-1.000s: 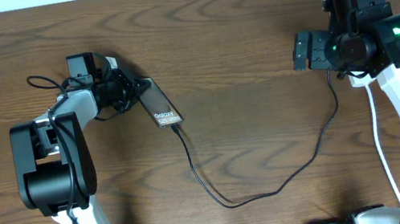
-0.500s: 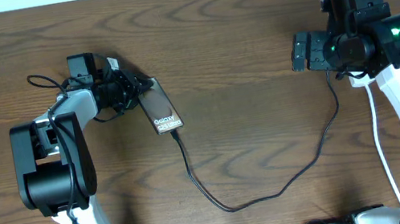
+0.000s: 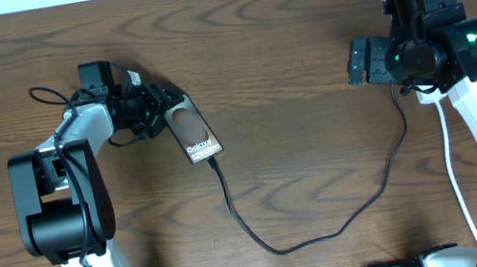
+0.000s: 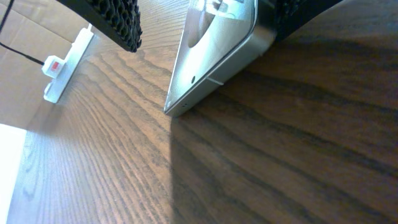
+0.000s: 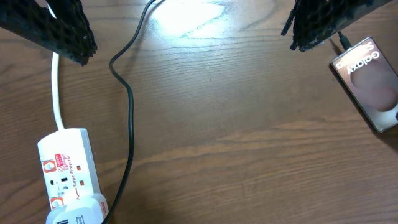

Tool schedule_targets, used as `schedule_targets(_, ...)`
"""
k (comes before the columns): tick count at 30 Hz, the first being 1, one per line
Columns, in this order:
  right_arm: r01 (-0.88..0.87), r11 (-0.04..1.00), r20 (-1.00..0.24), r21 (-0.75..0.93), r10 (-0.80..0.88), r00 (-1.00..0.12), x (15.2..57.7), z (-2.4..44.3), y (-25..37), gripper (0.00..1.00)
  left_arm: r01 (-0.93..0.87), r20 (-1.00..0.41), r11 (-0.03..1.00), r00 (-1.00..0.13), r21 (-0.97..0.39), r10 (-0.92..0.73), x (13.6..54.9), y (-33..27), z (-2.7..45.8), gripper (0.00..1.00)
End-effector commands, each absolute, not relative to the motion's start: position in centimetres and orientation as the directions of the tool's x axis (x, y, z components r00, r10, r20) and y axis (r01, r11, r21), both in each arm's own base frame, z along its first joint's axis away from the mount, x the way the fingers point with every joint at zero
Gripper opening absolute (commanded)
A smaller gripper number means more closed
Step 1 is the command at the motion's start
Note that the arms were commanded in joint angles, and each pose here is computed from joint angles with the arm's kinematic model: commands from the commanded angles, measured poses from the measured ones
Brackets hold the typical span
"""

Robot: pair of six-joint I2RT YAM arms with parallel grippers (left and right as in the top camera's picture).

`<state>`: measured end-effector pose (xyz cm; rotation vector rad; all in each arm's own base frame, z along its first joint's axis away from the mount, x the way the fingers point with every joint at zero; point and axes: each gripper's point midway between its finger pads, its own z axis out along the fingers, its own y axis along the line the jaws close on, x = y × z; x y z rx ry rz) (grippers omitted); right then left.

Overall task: Plug charger to phone and switch on socket
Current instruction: 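Lower the phone with the left gripper and lay it flat on the table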

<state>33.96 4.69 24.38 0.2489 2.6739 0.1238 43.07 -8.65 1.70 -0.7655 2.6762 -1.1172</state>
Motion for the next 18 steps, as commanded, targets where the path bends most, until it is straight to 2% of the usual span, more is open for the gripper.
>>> schedule_targets(1,0.138,0.983,-0.445,0.120,0.177,-0.878,33.7,24.9,4.8,0.99,-0.484,0.071,0.680,-0.839,-0.552,-0.540,41.1,-6.5,-2.1,0.61)
schedule_targets(4,0.138,0.983,-0.445,0.120,0.177,-0.878,33.7,24.9,4.8,0.99,-0.513,0.082,0.696,-0.830,-0.502,-0.552,40.3,-5.9,-2.6,0.67)
schedule_targets(5,0.138,0.983,-0.446,0.120,0.178,-0.877,33.7,24.9,4.8,0.99,-0.521,0.093,0.697,-0.828,-0.493,-0.553,40.0,-5.8,-2.7,0.78)
schedule_targets(9,0.134,0.983,-0.446,0.124,0.175,-0.878,33.7,24.9,5.0,0.99,-0.527,0.104,0.697,-0.827,-0.486,-0.553,39.7,-5.8,-2.8,0.81)
schedule_targets(14,0.133,0.983,-0.442,0.123,0.174,-0.880,33.6,24.9,5.0,0.99,-0.529,0.104,0.698,-0.826,-0.482,-0.554,39.7,-5.8,-2.7,0.90)
schedule_targets(18,0.134,0.984,-0.435,0.120,0.173,-0.883,33.5,24.6,4.9,0.99,-0.509,0.057,0.727,-0.834,-0.461,-0.549,39.7,-5.1,-1.5,0.91)
